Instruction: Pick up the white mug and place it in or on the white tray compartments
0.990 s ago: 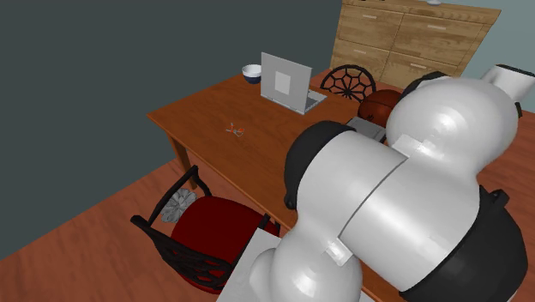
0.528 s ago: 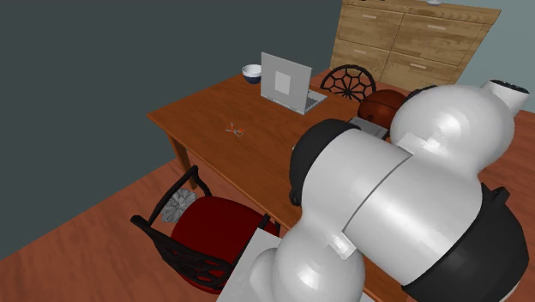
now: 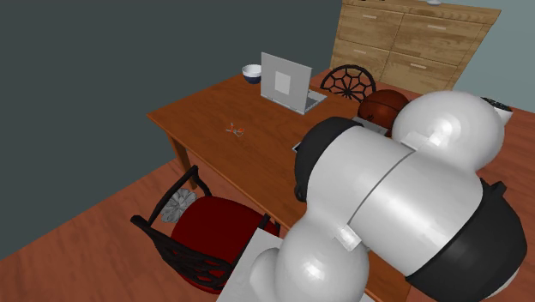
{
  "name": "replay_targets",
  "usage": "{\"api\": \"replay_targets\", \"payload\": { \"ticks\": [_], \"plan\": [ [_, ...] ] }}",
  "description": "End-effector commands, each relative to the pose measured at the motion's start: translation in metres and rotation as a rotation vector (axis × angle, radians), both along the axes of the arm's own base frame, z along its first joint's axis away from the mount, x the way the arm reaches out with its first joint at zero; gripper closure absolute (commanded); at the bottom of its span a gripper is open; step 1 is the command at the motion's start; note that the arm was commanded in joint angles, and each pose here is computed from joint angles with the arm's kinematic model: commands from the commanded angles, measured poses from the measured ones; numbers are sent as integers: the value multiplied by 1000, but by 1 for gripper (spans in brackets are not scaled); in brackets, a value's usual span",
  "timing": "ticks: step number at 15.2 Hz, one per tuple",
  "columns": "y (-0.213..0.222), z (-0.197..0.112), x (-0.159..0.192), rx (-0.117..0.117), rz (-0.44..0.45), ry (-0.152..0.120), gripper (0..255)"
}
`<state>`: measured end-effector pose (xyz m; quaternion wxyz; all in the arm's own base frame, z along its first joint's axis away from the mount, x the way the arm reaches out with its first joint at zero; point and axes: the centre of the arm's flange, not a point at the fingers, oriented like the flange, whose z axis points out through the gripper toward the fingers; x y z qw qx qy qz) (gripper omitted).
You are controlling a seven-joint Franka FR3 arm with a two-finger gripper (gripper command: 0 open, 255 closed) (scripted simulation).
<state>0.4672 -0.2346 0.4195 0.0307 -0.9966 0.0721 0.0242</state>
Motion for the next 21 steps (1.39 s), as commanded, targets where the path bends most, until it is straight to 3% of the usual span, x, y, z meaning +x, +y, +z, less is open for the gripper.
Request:
{"api": "replay_targets", "payload": {
  "ticks": [1, 10, 11, 16, 20, 21],
  "plan": [
    [-1, -11, 0, 0, 0, -1, 255],
    [-1, -20, 0, 0, 0, -1, 255],
    [0, -20, 0, 0, 0, -1, 0],
    [-1, -20, 0, 0, 0, -1, 0],
    [-4, 30, 2, 0, 0, -1, 0],
    [-4, 30, 2, 0, 0, -1, 0]
  ]
}}
